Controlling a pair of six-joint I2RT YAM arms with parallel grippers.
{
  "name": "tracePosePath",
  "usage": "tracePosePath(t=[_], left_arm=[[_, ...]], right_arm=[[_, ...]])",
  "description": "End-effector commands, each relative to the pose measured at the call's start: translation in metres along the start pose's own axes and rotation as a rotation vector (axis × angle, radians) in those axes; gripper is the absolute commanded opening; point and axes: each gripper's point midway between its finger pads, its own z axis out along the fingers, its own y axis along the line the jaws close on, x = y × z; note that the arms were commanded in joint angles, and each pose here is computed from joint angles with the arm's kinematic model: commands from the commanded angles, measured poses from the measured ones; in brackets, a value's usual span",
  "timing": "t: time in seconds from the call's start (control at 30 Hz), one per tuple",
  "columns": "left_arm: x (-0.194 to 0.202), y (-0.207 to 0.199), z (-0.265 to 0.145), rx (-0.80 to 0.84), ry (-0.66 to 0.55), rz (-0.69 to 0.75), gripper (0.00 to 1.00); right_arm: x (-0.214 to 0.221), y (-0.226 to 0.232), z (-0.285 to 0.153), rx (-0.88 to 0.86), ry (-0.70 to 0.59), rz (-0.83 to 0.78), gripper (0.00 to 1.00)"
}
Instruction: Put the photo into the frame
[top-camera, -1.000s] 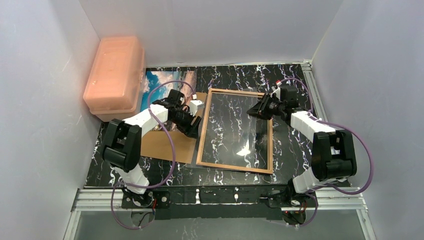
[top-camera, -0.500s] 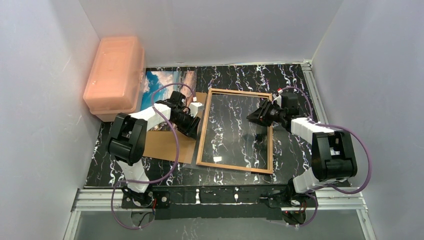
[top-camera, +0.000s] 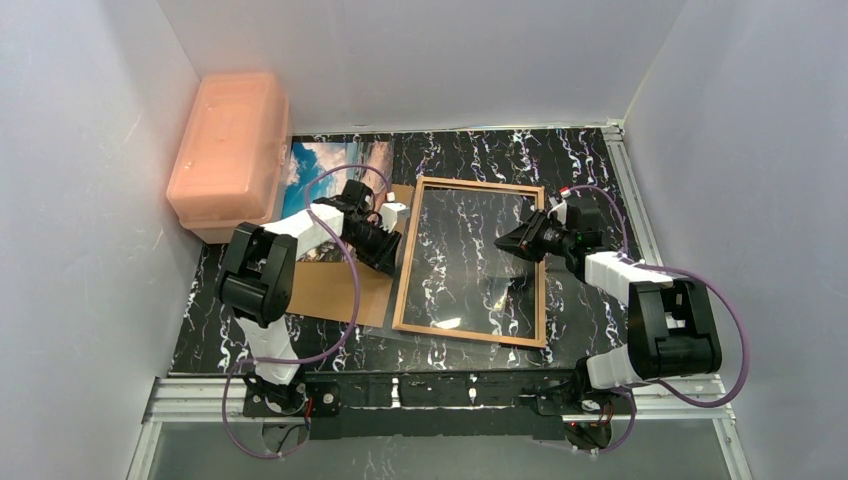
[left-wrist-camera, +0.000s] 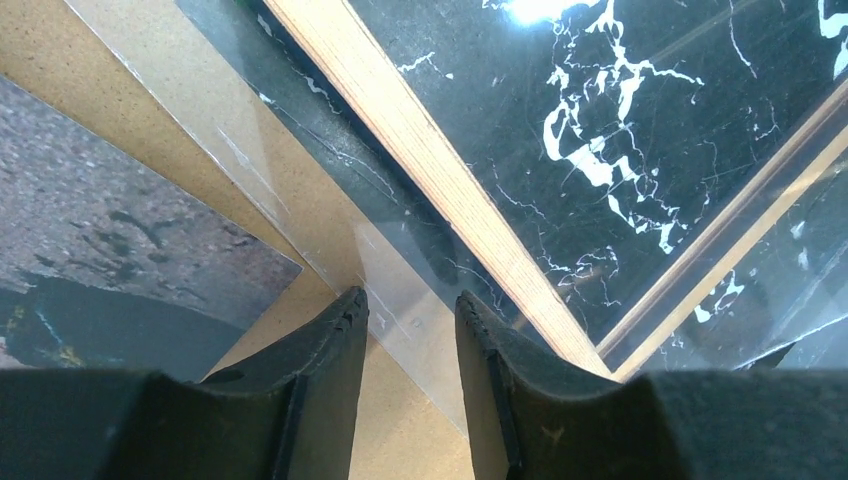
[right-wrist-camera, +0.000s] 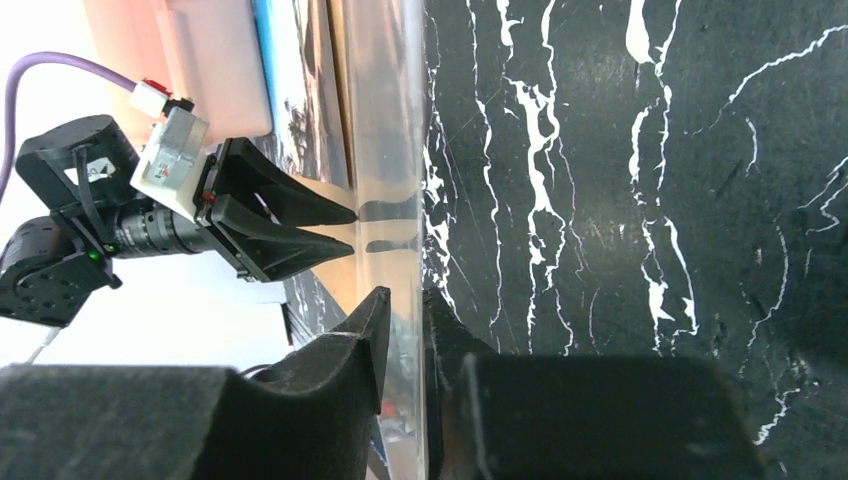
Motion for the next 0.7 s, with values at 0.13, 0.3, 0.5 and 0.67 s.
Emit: tracePosePath(t=[0.13,0.3,0.5,0.67], left_arm=[[0.005,-0.012,0.0,0.052,0.038,-0.018,0.37],[-0.022,-0.026,-0.032,0.065,-0.019,-0.013,0.51],[-0.04,-0.028,-0.059,0.055,-0.067,-0.013,0.64],[-0.039,-0.021,-0.062,0.028,-0.066,-0.021,0.64]], right_arm=[[-0.005,0.015,-0.005,-0.042,-0.02,-0.053,0.08],[-0.032,0.021,-0.007,0.01,-0.016,-0.163,0.01],[-0.058,0.025,-0.004,0.039,-0.004,-0.295,0.01],[-0.06,0.015,0.003,0.051,0.005,-0.305,0.01]])
